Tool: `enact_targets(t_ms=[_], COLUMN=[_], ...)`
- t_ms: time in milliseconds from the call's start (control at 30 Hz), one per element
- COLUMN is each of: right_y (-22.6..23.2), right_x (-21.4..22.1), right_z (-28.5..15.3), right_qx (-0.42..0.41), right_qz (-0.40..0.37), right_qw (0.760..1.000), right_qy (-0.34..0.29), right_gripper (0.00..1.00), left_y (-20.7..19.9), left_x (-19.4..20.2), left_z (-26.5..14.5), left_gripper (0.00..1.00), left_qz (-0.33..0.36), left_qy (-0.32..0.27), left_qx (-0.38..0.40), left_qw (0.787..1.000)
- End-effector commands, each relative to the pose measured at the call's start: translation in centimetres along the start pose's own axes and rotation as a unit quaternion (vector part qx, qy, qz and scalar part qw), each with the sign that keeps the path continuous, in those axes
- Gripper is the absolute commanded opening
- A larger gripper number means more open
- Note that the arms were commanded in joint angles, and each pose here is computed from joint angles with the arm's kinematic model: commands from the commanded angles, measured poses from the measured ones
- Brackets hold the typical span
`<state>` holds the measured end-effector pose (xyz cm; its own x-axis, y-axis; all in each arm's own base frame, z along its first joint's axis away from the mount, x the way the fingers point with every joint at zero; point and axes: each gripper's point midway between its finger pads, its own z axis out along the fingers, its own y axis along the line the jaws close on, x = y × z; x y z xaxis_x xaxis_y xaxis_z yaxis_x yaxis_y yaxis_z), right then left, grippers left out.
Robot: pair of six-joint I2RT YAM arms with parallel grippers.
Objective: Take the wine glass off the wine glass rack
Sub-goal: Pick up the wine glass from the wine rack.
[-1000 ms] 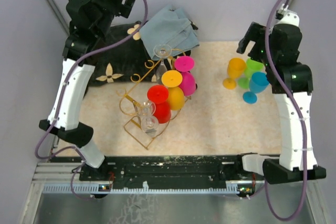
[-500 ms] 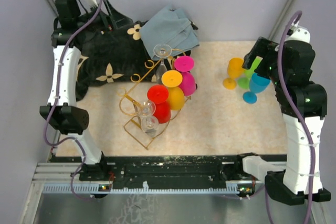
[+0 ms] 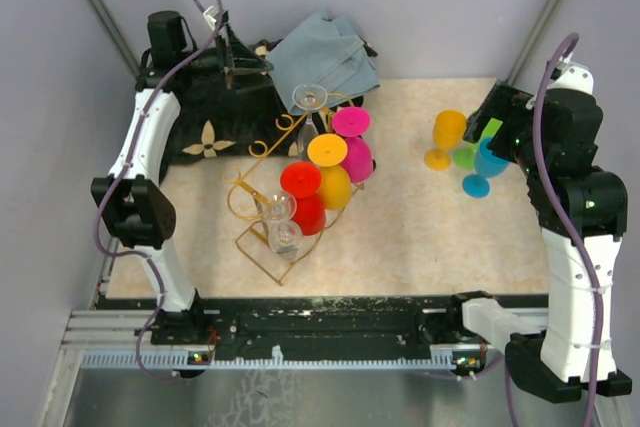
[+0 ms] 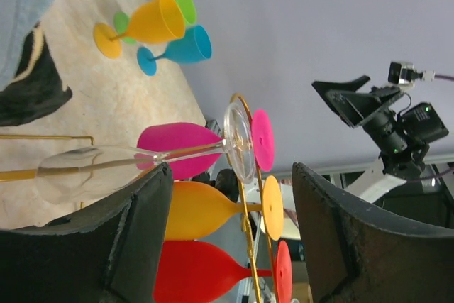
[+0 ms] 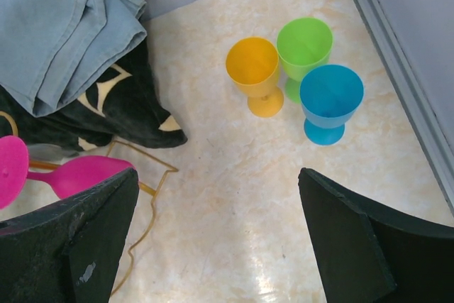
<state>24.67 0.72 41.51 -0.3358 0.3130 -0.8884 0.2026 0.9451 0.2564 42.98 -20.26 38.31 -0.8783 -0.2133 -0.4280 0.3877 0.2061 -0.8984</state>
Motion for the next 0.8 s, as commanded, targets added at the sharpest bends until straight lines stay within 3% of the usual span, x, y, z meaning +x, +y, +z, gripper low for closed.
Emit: enact_targets(t_ms=[0,233,767], right_y=[0.2,-0.1,-0.1], right_x=[-0.8,-0.7,-0.7], right_z=[-0.4,-0.9,-1.0], right_qx=[-0.006,-0.004,-0.006], right_qz=[0.011,0.006,0.002], right_qw=[1.000,1.000,1.000], right_qy=[-0.018,-0.018,-0.019], right_gripper=[0.95,0.95,0.96], left_y=[-2.9,-3.4,-3.6], left_x=[2.0,4.2,4.7], left_z=[1.2,3.4,4.1], left_gripper=[0.72,0.66,0.56], left_qz=[0.010,0.010,0.013], left_qy=[0.042,0.074,0.084], left_qx=[0.046,0.059,0.065], left_qw=[0.998,0.995,0.994])
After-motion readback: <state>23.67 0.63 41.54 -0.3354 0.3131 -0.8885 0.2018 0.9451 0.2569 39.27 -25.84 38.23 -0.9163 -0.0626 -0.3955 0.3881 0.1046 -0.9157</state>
